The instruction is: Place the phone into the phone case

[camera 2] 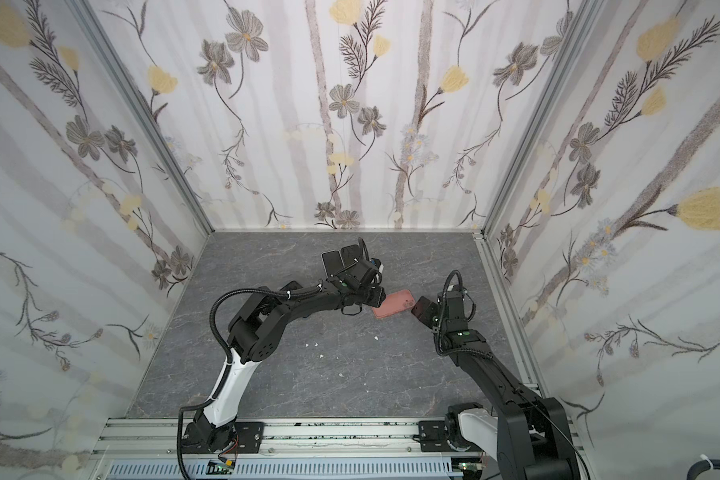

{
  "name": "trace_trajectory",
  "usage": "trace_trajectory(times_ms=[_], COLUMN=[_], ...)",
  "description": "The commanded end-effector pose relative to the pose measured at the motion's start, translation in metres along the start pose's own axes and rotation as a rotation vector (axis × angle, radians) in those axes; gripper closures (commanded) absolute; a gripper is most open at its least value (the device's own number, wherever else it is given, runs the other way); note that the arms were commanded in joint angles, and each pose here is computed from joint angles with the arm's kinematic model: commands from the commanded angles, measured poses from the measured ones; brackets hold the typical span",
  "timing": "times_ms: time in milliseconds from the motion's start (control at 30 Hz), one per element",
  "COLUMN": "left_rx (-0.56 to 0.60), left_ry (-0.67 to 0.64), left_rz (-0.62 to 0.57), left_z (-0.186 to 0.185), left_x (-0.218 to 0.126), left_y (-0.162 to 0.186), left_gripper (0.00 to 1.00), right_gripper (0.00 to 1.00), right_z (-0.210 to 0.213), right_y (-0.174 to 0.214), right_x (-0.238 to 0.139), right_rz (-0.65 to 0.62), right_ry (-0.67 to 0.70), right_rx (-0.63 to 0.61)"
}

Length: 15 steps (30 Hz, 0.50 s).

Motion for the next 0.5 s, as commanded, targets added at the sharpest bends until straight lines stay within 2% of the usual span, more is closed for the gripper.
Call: trace_trajectory(times_ms=[0,300,467], left_rx=[-0.026,-0.083,-0.117], left_ry=[0.036,0.155,0.252], left_rz=[0.027,0.039,0.058], left_z=[-0.003,-0.024,-0.047], left_x=[-0.004,-0.035,-0.054], left_y=[0.012,0.051,0.088], left_gripper=[0.57,0.57,0.57], right_gripper=[1.00,1.00,1.00], right_z=[0.010,0.030,0.048], right_y=[-0.003,0.005,0.029], right_x=[0.009,0.022,0.025], right_rz=[0.023,0.170,0.281], right_ry=[-0.062,-0.182,-0.248], right_rx=[-0.001,-0.010,-0.046])
Point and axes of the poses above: each gripper's point midway between its finger pads, its own x axis out along the fingers, its own z axis along the line the jaws close on, y = z × x, the point moved 10 cm from there along -x, back along the fingers, and after that the axes turned 10 degrees about x, right-handed, at the moved point
